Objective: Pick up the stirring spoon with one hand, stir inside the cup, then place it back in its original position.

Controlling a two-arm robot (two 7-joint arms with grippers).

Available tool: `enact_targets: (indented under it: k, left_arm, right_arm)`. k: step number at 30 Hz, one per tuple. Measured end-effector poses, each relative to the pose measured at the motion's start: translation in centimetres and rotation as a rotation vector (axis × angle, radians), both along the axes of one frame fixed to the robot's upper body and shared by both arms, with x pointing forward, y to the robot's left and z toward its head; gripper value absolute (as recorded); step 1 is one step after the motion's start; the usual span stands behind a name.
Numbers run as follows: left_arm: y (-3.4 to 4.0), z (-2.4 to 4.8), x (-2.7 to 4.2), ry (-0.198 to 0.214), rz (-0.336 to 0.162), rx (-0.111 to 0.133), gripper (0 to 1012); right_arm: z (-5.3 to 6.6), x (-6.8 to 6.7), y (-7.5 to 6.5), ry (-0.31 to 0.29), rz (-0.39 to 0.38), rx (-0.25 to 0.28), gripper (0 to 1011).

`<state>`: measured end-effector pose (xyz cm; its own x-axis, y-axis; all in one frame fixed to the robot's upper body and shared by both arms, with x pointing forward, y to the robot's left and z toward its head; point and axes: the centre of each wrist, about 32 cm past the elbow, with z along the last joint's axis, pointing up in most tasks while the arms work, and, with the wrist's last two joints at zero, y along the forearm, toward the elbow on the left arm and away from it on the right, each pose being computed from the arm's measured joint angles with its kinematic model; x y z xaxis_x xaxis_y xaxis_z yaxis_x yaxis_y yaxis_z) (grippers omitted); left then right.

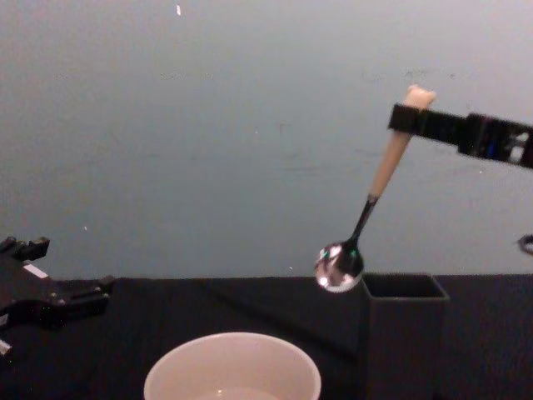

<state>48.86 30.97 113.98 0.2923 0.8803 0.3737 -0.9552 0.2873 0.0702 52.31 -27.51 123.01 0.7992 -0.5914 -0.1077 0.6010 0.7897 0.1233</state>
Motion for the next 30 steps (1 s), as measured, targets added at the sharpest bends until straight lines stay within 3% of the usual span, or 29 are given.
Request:
enact_targets:
  k: [11, 30]
  left_arm:
    - [0.00, 0.00, 0.00, 0.000, 0.000, 0.000, 1001]
    - [0.00, 0.00, 0.00, 0.000, 0.000, 0.000, 1001]
  right_arm:
    - [-1.4, 0.0, 2.4, 0.004, 0.102, -0.055, 217]
    - [-3.9, 0.0, 5.7, 0.004, 0.209, -0.139, 217]
